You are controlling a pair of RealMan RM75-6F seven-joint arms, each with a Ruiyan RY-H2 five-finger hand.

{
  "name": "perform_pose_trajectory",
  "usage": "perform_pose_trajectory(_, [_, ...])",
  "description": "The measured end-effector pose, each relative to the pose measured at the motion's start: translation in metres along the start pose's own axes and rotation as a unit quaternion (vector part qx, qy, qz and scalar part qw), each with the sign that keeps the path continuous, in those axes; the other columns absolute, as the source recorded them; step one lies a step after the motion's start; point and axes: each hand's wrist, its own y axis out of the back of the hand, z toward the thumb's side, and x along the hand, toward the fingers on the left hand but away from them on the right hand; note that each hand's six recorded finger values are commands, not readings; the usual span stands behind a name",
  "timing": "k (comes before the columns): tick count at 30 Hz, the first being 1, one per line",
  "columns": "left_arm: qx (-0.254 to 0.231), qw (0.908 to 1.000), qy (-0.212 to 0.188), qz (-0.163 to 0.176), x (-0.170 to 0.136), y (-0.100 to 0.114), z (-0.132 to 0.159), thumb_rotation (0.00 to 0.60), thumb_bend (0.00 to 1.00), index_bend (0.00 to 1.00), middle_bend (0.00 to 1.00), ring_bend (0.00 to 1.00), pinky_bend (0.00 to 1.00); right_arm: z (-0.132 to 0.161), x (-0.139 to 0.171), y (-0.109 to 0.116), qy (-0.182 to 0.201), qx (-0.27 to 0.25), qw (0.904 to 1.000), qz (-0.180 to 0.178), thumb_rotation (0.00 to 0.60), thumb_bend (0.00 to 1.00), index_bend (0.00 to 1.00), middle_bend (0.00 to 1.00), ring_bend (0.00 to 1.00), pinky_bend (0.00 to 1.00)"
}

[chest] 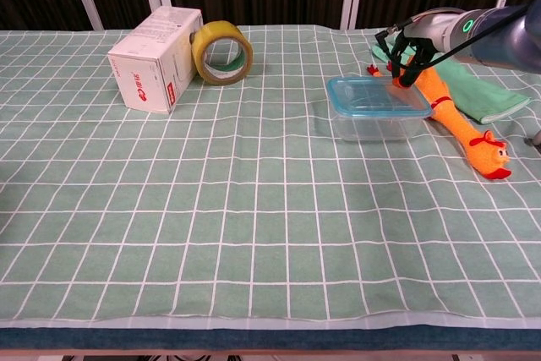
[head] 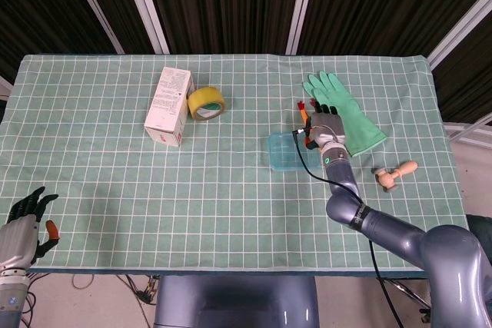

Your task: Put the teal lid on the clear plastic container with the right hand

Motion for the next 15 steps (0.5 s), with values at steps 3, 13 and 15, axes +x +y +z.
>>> perform_pose_trajectory(3, [0.0, 1.0, 0.0, 0.0, 0.0001, 0.0, 0.0, 0.6, 0.74, 0.18, 0.0, 0.0, 0.0, 0.0009, -0.0006, -0.0015, 0.0, 0.002, 1.0, 0.002, 0.6, 0.46, 0.66, 0.01, 0.0, 0.0])
perform_pose_trajectory(13, [0.0, 1.0, 0.001, -0.001, 0.0002, 0.0001, -0.0004, 0.6, 0.74, 0.18, 0.0, 0.0, 0.0, 0.0032, -0.0038, -0.0068, -0.001, 0.008, 0.9999, 0.015, 0.6, 0.46, 0.66, 0.01, 0.0, 0.0])
perform_pose_trajectory(15, [-0.001, 1.0, 0.001, -0.001, 0.0002, 0.0001, -0.0004, 0.6, 0.74, 0.18, 0.0, 0.0, 0.0, 0.0033, -0.0034, -0.0076, 0.0, 0.012, 0.9998, 0.018, 0.6, 0.46, 0.66, 0.01, 0.0, 0.0])
